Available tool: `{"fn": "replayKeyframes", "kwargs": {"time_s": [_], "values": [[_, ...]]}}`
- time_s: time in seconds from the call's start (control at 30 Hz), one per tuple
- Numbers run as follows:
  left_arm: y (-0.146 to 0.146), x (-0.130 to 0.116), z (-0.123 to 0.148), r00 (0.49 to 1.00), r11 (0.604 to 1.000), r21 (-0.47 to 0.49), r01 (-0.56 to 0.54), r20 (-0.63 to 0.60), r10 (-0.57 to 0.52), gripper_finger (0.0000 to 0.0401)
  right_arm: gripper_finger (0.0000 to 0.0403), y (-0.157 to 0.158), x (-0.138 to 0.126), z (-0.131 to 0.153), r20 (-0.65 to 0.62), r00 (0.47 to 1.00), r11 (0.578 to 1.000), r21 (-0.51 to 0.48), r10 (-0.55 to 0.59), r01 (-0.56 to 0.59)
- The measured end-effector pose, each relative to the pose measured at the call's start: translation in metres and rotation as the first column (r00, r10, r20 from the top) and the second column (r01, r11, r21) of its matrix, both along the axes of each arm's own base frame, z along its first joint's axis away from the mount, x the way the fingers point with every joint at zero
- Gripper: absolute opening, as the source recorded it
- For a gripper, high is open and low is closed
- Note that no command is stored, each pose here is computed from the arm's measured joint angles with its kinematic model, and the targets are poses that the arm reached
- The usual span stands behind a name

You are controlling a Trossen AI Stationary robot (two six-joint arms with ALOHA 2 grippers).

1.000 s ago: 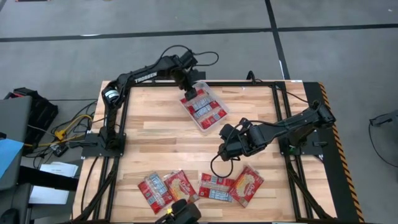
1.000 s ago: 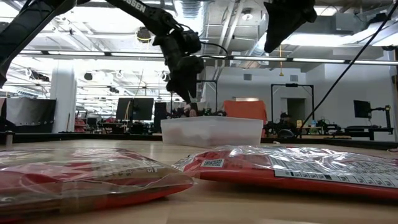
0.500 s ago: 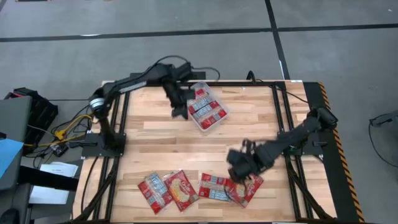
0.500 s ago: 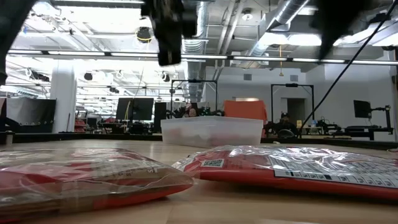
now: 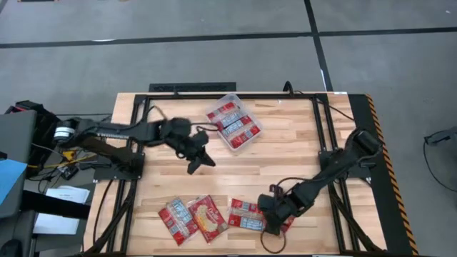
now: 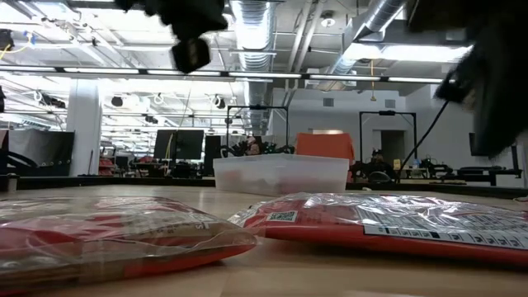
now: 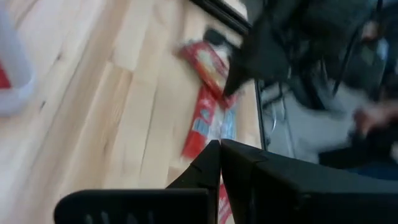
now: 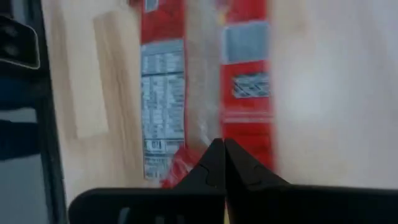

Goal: Sort popcorn bags into baskets
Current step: Put the red popcorn bag into the white bin

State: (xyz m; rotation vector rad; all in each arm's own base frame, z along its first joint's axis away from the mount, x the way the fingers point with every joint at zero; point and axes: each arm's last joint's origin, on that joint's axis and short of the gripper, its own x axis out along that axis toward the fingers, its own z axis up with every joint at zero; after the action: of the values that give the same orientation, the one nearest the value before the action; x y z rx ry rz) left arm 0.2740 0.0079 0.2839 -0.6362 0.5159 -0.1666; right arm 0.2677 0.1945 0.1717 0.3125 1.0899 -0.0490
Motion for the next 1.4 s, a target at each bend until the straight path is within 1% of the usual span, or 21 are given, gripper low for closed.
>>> {"fn": "replayKeyframes", "kwargs": {"time_s": [0.07, 0.1, 0.13, 0.2, 0.27, 0.3, 0.33, 0.4, 0.5, 0.6, 0.7, 0.77, 0.83, 0.9, 0.97, 1.03, 1.1, 1.17, 1.27, 1.33, 1.4], "values": [[-0.004, -0.010, -0.015, 0.998, 0.995, -0.072, -0.062, 0.018, 0.064, 0.0000, 0.0006, 0.003, 0.004, -0.012, -0.027, 0.996, 0.996, 0.005, 0.087, -0.087], [-0.005, -0.015, -0.022, 0.996, 0.991, -0.110, -0.083, 0.018, 0.085, 0.0000, 0.0005, 0.007, 0.011, -0.018, -0.022, 0.993, 0.993, 0.040, 0.116, -0.115], [-0.007, -0.020, -0.029, 0.994, 0.984, -0.144, -0.102, 0.015, 0.105, 0.0000, 0.0005, 0.010, 0.014, -0.024, -0.021, 0.991, 0.990, 0.051, 0.130, -0.128], [-0.011, -0.026, -0.040, 0.991, 0.971, -0.198, -0.131, 0.006, 0.135, 0.0000, 0.0006, 0.013, 0.016, -0.033, -0.048, 0.988, 0.989, 0.041, 0.144, -0.143], [-0.014, -0.034, -0.050, 0.989, 0.965, -0.217, -0.147, -0.039, 0.142, 0.0001, 0.0013, 0.016, 0.019, -0.035, -0.035, 0.989, 0.989, 0.033, 0.145, -0.144], [-0.016, -0.035, -0.052, 0.988, 0.963, -0.220, -0.154, -0.042, 0.149, 0.0003, 0.0016, 0.014, 0.019, -0.036, -0.037, 0.989, 0.989, 0.026, 0.143, -0.143], [-0.018, -0.036, -0.055, 0.987, 0.962, -0.221, -0.163, -0.053, 0.155, 0.0008, 0.0017, 0.012, 0.020, -0.036, -0.042, 0.989, 0.990, 0.017, 0.139, -0.138], [-0.022, -0.042, -0.064, 0.982, 0.962, -0.212, -0.171, -0.114, 0.150, 0.0026, 0.0016, 0.003, 0.024, -0.036, -0.049, 0.991, 0.992, -0.010, 0.122, -0.123], [-0.028, -0.042, -0.067, 0.979, 0.967, -0.176, -0.182, -0.124, 0.162, 0.0071, 0.0008, -0.016, 0.033, -0.033, -0.046, 0.991, 0.989, -0.065, 0.127, -0.130], [-0.030, -0.042, -0.074, 0.971, 0.968, -0.134, -0.210, -0.144, 0.191, 0.0133, 0.0005, -0.037, 0.045, -0.033, -0.034, 0.992, 0.987, -0.105, 0.121, -0.124], [-0.028, -0.041, -0.079, 0.962, 0.964, -0.117, -0.238, -0.167, 0.217, 0.0198, 0.0014, -0.059, 0.055, -0.034, -0.031, 0.995, 0.986, -0.134, 0.093, -0.096], [-0.027, -0.042, -0.083, 0.951, 0.962, -0.083, -0.262, -0.193, 0.242, 0.0237, 0.0021, -0.075, 0.063, -0.034, -0.015, 0.998, 0.985, -0.161, 0.066, -0.068], [-0.024, -0.040, -0.089, 0.934, 0.952, -0.047, -0.303, -0.210, 0.287, 0.0265, 0.0023, -0.091, 0.070, -0.034, 0.005, 0.998, 0.982, -0.180, 0.058, -0.056], [-0.017, -0.037, -0.095, 0.919, 0.943, -0.010, -0.334, -0.228, 0.323, 0.0282, 0.0019, -0.102, 0.077, -0.031, 0.019, 0.997, 0.976, -0.207, 0.071, -0.066], [-0.009, -0.031, -0.104, 0.908, 0.938, 0.005, -0.347, -0.246, 0.338, 0.0288, 0.0011, -0.105, 0.085, -0.022, 0.045, 0.994, 0.971, -0.225, 0.099, -0.086], [-0.002, -0.025, -0.115, 0.905, 0.941, 0.007, -0.338, -0.273, 0.327, 0.0290, 0.0006, -0.102, 0.091, -0.012, 0.071, 0.990, 0.970, -0.223, 0.119, -0.101], [0.005, -0.018, -0.126, 0.911, 0.948, 0.002, -0.317, -0.278, 0.305, 0.0290, 0.0006, -0.095, 0.092, -0.003, 0.074, 0.988, 0.968, -0.221, 0.136, -0.117], [0.012, -0.012, -0.139, 0.905, 0.950, -0.009, -0.313, -0.306, 0.296, 0.0290, 0.0010, -0.087, 0.093, 0.002, 0.101, 0.986, 0.971, -0.210, 0.136, -0.113], [0.021, -0.006, -0.157, 0.897, 0.950, -0.038, -0.311, -0.342, 0.280, 0.0291, 0.0019, -0.077, 0.088, 0.001, 0.095, 0.989, 0.967, -0.240, 0.111, -0.086], [0.024, 0.000, -0.165, 0.913, 0.954, -0.081, -0.287, -0.326, 0.247, 0.0291, 0.0020, -0.072, 0.086, 0.000, 0.093, 0.990, 0.960, -0.268, 0.105, -0.076], [0.025, 0.004, -0.173, 0.926, 0.960, -0.121, -0.251, -0.320, 0.202, 0.0291, 0.0016, -0.072, 0.086, -0.001, 0.101, 0.990, 0.962, -0.265, 0.101, -0.071]]}}
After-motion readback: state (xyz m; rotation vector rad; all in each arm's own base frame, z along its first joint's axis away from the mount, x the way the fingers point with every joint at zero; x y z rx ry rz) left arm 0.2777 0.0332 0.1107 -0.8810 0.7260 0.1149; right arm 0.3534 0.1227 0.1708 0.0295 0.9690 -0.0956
